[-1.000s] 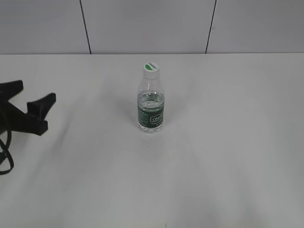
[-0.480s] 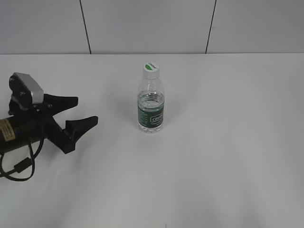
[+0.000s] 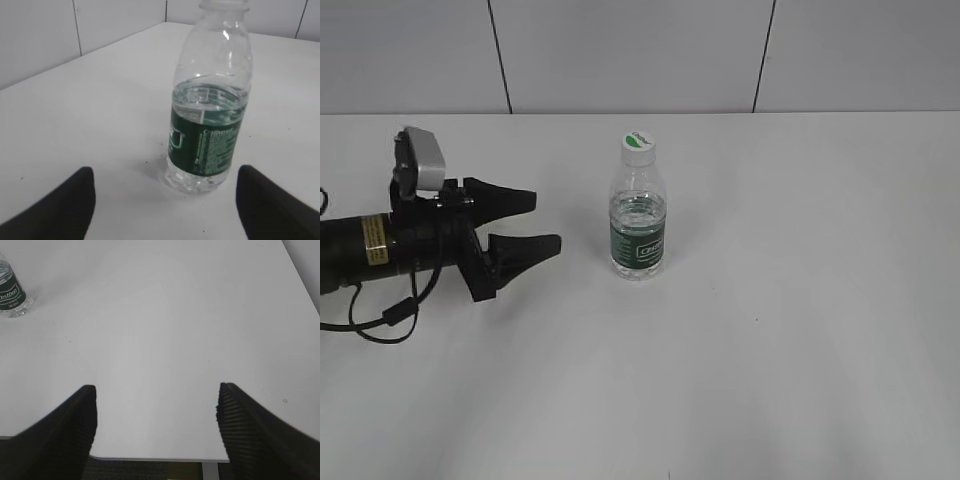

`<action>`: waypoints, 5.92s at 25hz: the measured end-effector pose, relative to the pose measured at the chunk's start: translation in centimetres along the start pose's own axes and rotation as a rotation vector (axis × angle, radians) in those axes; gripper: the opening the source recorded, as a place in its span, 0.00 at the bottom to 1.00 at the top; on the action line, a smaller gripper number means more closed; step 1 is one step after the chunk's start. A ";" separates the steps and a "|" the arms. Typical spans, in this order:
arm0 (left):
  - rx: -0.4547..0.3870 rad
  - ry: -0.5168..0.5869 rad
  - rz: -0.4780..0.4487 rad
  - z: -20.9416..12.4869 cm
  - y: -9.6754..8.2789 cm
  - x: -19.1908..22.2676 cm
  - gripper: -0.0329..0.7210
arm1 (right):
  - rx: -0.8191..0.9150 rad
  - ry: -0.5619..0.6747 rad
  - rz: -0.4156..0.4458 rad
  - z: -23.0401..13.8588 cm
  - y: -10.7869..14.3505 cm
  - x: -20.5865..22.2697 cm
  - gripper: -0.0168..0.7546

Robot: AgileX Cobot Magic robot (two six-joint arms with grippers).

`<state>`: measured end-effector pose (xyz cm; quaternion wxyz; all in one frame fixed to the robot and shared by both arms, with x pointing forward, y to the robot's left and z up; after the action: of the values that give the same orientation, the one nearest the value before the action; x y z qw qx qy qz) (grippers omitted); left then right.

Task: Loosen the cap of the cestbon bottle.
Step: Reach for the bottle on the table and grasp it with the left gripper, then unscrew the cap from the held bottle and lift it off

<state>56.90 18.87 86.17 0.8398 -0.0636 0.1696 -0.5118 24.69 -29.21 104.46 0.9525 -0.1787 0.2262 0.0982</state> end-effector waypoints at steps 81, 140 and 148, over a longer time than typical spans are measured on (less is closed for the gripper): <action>0.049 0.039 -0.282 -0.6 0.0 11.5 0.59 | 0.041 -0.019 0.057 0.4 0.6 0.1 0.76; 0.060 0.048 -0.302 -0.6 -0.1 11.4 0.59 | -0.420 0.457 0.652 26.4 11.7 30.0 0.60; 0.060 0.048 -0.304 -0.6 -0.2 11.4 0.59 | -0.445 0.473 0.710 25.7 14.4 31.9 0.60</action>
<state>61.30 8.82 83.12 0.7497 -0.0512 0.1626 -0.6394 58.99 -2.76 106.76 0.7211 -0.3074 0.4572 0.4200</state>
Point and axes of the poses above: a point on each arm's last joint axis where the gripper is mounted, x pointing out along that axis toward the gripper, y along the wrist's bending axis when the last joint is at zero, z = x × y, the point moved 2 cm from there along x, pointing out along that axis toward the gripper, and after that the axes turned 15 degrees about -x, right-handed, at the moved point
